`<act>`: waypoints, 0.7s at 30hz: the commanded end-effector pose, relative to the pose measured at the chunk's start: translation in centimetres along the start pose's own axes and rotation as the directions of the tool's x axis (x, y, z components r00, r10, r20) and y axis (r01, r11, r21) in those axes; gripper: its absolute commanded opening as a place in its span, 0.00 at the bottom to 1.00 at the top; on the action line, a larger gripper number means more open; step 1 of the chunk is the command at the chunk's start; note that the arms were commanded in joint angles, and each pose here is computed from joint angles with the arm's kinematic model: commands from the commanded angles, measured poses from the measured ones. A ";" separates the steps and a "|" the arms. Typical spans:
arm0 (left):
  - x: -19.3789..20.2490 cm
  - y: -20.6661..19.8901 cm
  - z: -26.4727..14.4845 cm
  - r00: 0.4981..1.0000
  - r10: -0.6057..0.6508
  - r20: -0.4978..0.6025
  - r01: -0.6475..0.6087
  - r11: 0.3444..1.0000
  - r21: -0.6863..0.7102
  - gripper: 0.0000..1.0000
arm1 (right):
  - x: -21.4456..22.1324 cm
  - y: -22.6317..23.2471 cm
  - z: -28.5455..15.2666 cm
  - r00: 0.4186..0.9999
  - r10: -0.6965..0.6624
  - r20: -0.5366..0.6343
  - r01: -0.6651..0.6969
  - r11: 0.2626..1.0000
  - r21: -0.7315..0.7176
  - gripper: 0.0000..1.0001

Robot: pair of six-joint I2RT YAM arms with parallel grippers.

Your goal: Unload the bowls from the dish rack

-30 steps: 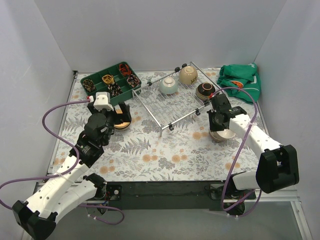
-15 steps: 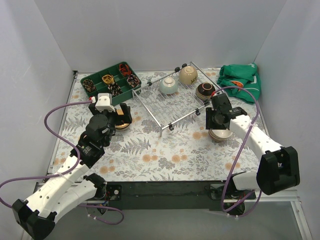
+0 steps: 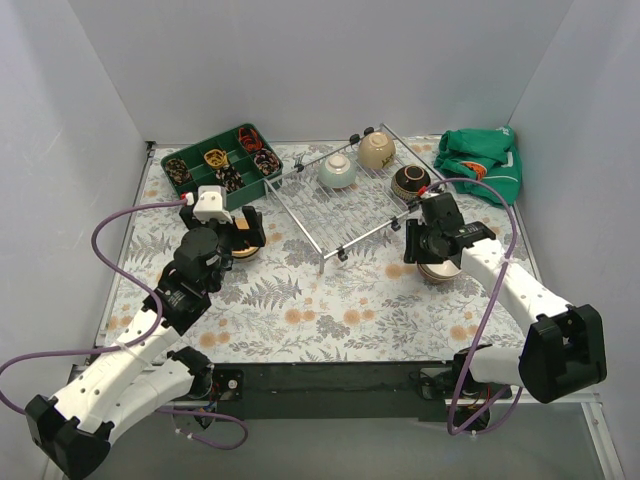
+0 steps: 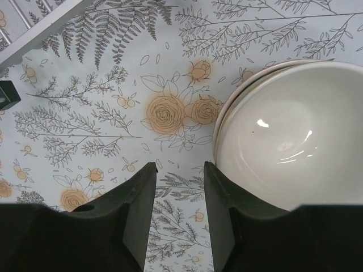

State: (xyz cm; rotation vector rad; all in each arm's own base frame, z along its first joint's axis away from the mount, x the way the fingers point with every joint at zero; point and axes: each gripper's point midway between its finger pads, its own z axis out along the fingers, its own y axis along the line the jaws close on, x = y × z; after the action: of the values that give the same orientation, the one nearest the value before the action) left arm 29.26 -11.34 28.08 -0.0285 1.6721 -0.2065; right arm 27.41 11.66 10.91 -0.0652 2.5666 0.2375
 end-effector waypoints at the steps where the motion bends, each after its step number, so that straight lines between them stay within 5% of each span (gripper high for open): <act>1: -0.1 0.0 0.1 1.000 0.004 0.010 -0.004 1.000 0.000 0.98 | 0.1 0.5 0.3 1.000 0.007 0.004 -0.007 1.000 -0.027 0.47; 13: 0.3 -0.3 0.3 1.000 0.010 -0.005 -0.010 1.000 0.009 0.98 | -7.1 4.2 -4.2 0.972 -0.126 0.198 0.148 0.984 -0.098 0.53; 21: 0.6 0.1 0.6 1.000 0.009 -0.007 -0.009 1.000 -0.007 0.98 | -13.6 3.3 -2.7 0.936 -0.251 0.248 0.239 0.968 0.079 0.69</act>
State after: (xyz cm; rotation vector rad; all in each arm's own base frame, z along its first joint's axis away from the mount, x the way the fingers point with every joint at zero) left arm 29.50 -11.60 27.69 -0.0207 1.6827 -0.2057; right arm 33.70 15.21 20.25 -0.2702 2.3176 0.2406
